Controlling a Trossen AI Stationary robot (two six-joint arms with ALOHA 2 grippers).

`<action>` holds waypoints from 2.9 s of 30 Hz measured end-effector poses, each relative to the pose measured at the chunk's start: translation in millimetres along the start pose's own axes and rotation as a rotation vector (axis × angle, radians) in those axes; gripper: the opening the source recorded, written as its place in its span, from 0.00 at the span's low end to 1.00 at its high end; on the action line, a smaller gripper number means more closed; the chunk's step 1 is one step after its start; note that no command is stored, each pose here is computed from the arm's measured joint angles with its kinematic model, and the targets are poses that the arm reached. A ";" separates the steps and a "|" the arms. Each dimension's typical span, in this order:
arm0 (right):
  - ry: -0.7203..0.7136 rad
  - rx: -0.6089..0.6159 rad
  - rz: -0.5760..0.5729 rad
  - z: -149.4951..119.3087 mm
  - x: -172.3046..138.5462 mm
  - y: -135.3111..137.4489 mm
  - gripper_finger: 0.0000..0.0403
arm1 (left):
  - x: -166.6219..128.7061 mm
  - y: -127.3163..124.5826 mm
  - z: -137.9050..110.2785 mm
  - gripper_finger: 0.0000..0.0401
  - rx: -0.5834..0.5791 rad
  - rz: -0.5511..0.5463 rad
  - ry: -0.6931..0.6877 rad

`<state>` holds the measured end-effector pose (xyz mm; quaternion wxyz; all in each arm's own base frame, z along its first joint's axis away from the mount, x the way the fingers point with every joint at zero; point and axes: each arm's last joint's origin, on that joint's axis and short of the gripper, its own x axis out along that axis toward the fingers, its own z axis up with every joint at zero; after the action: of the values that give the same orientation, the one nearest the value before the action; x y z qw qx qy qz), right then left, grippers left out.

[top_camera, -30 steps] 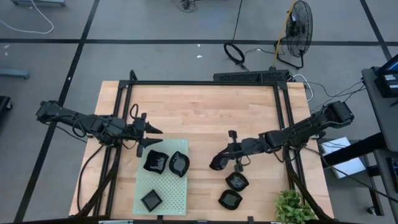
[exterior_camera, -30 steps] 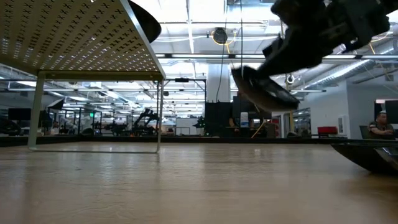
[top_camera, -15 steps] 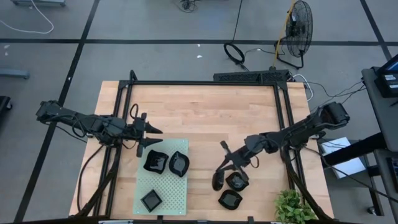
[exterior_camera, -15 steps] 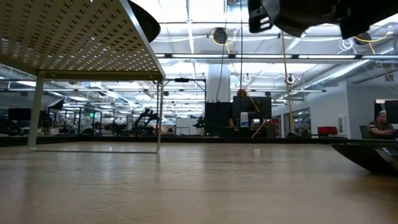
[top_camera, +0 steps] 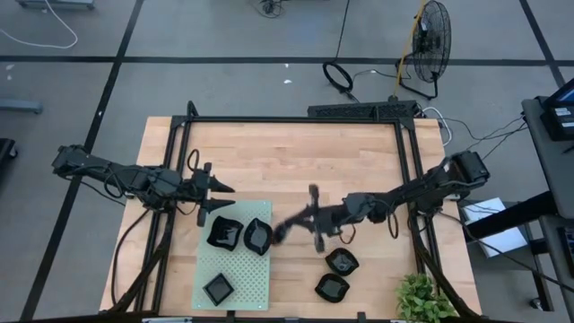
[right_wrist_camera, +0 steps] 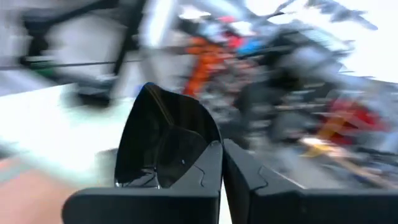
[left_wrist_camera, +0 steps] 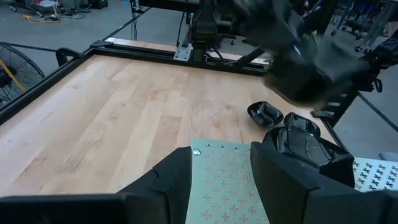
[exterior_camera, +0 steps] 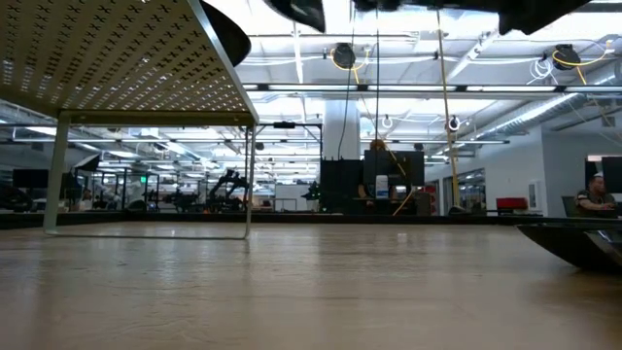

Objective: Pick & Place Mini shaped plates
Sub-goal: Stack the leaf shaped plate on top of the other leaf shaped plates on the shelf

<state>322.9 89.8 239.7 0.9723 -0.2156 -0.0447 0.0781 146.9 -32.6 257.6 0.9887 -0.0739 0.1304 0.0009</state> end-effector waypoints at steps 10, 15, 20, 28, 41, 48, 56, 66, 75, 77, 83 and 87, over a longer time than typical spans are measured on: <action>-0.066 0.035 -0.498 4.8 -3.4 -55.2 0.00 | -0.7 -1.8 12.3 0.42 -0.028 -0.005 -0.127; -0.052 0.106 -0.568 -6.7 -5.3 -77.9 0.00 | -2.2 -2.3 20.4 0.42 -0.052 0.009 -0.215; -0.019 0.121 -0.583 -21.1 -2.0 -82.4 0.00 | 1.8 -2.2 26.1 0.42 -0.066 0.078 -0.284; -0.036 0.070 -0.604 -30.3 5.7 -81.3 0.00 | 45.0 -7.5 22.5 0.42 0.088 0.263 -0.314; -0.033 0.053 -0.611 -29.1 5.9 -83.4 0.00 | 91.6 -17.0 33.9 0.42 0.203 0.396 -0.294; -0.037 0.063 -0.608 -28.9 5.9 -83.4 0.00 | 96.6 -13.4 38.5 0.39 0.191 0.545 -0.288; -0.037 0.062 -0.605 -29.0 6.0 -83.1 0.00 | 94.4 -11.5 39.3 0.15 0.200 0.630 -0.282; 0.032 0.074 -0.507 -26.0 9.4 -61.7 0.20 | 64.7 -25.1 54.4 0.01 0.148 0.605 -0.360; 0.122 0.100 -0.438 -23.6 11.5 -30.2 0.48 | 33.4 -50.4 59.8 0.01 -0.097 0.332 -0.173; 0.154 0.096 -0.465 -23.7 11.0 -26.4 0.49 | 30.7 -55.7 58.9 0.01 -0.163 0.220 -0.036; 0.192 0.090 -0.502 -22.3 9.9 -19.1 0.48 | 40.2 -68.3 48.5 0.01 -0.364 0.049 0.227; 0.191 0.095 -0.500 -22.0 9.9 -18.4 0.47 | 54.2 -74.1 39.6 0.01 -0.371 0.065 0.261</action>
<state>337.7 65.9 228.2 0.9702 -0.1586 -0.0012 -0.1832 211.1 -101.0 292.3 0.9323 -0.2497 0.2573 0.0473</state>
